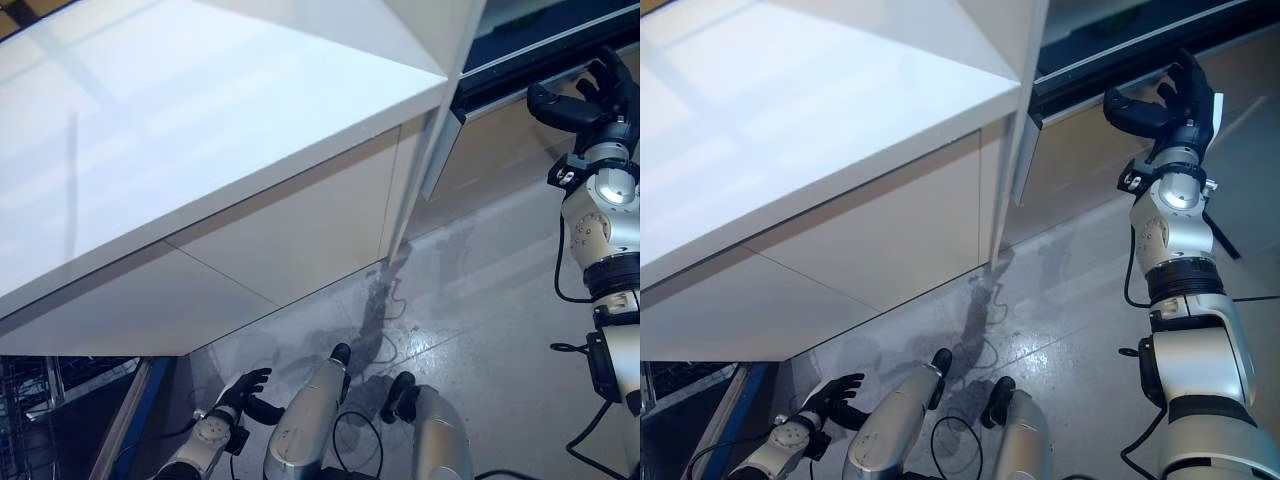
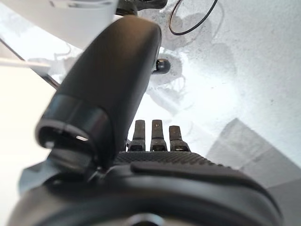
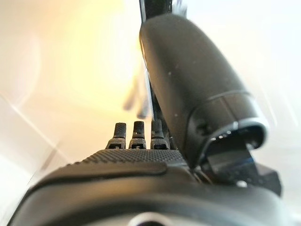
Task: Put drinks into fridge and close the fridge
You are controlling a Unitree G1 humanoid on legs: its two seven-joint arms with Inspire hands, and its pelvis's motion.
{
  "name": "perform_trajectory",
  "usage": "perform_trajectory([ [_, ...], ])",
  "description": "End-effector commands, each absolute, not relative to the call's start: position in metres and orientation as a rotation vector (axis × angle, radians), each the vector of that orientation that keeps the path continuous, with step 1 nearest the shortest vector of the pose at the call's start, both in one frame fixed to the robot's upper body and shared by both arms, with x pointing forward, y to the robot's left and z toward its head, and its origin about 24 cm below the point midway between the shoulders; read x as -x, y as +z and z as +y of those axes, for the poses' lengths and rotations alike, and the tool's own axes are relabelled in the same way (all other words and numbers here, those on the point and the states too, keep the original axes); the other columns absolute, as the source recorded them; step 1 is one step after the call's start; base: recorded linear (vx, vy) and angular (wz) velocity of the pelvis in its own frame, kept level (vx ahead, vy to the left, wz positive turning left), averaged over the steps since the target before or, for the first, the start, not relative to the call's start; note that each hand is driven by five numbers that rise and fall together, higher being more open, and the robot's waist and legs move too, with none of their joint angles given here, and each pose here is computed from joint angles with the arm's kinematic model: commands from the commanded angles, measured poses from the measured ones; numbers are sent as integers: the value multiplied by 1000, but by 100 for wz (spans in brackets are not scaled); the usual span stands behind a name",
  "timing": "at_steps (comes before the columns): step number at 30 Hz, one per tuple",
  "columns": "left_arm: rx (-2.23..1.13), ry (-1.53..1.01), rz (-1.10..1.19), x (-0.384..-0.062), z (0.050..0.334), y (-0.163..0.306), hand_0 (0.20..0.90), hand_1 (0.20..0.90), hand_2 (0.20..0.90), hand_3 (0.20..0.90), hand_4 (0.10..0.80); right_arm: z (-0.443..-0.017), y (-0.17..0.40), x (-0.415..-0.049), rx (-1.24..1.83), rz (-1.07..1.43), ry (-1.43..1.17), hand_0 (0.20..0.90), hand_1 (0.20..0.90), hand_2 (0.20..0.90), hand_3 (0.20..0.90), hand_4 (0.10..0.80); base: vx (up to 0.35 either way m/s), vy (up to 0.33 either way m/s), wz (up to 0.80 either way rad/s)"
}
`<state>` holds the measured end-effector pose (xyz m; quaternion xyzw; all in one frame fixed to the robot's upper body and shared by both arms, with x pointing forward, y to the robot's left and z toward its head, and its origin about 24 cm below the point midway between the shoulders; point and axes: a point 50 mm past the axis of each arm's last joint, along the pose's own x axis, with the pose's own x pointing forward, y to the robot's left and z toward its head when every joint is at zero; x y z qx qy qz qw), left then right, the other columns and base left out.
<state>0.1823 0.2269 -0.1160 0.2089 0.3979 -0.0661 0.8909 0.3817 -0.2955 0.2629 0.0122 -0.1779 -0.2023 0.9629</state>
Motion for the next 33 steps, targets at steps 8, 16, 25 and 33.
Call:
perform_trajectory([
  [8, -550, -159, 882, -151, 257, -119, 900, 900, 900, 900, 800, -290, 314, -371, -35, -588, -371, 900, 900, 900, 900, 800, 49, -29, 0],
  [16, -505, -145, 899, -158, 257, -117, 900, 900, 900, 900, 800, -283, 247, -370, -17, -438, -327, 900, 900, 900, 900, 800, -21, -76, -21],
  [25, -176, -92, 975, -132, 238, -133, 900, 900, 900, 900, 800, -258, 51, -299, -8, 11, -171, 900, 900, 900, 900, 800, 31, -79, -40],
  [33, -107, 6, 1003, -124, 237, -140, 900, 900, 900, 900, 800, -234, -81, -207, -79, 532, -182, 900, 900, 900, 900, 800, -43, -25, -14],
])
